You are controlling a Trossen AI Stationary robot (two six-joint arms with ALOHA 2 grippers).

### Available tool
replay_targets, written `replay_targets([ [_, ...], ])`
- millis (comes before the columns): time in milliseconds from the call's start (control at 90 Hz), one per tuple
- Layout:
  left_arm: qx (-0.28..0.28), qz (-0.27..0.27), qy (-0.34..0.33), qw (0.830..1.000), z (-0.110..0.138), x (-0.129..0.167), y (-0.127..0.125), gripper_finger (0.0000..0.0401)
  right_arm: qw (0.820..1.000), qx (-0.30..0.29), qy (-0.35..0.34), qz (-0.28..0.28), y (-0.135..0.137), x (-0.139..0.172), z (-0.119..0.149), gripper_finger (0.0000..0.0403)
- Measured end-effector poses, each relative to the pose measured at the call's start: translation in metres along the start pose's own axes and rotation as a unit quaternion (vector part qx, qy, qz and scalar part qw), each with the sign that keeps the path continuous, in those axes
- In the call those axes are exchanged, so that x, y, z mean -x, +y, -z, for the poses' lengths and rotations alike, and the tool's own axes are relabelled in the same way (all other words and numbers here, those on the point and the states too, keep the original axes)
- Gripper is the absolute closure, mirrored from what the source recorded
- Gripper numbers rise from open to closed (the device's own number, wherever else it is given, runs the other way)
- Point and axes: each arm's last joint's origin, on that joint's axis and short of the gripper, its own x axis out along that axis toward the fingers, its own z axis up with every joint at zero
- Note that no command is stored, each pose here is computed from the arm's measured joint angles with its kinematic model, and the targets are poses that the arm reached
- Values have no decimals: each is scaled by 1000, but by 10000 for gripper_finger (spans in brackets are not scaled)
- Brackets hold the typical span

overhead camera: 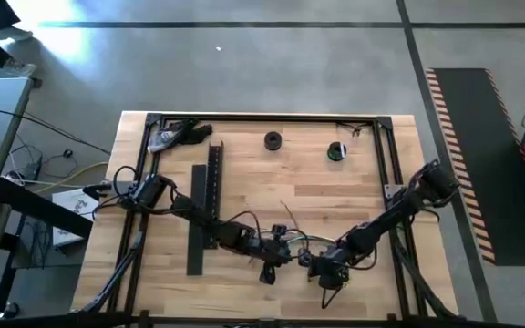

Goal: Ziptie cables
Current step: Wrap the black zip tie on the cable

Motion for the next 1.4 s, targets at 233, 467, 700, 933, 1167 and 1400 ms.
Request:
replay_targets([
  [233,-47,-9,-1,999,0,1,-6,394,979,-187,4,85,1,7,-1,403],
  [467,-76,-44,-1,996,-1,2,-8,340,930,-310,-62,190,9,10,-7,403],
  [700,-48,-63,-23,997,-5,2,-7,285,828,-446,-142,309,24,19,-8,403],
  [933,-33,-73,-99,992,-21,4,-5,272,746,-502,-193,392,30,29,-11,403],
  [1167,-16,-94,-131,987,-27,6,-3,273,738,-505,-198,401,30,31,-12,403],
  [1400,-9,-103,-134,986,-28,6,-2,325,738,-505,-198,401,30,31,-12,403],
])
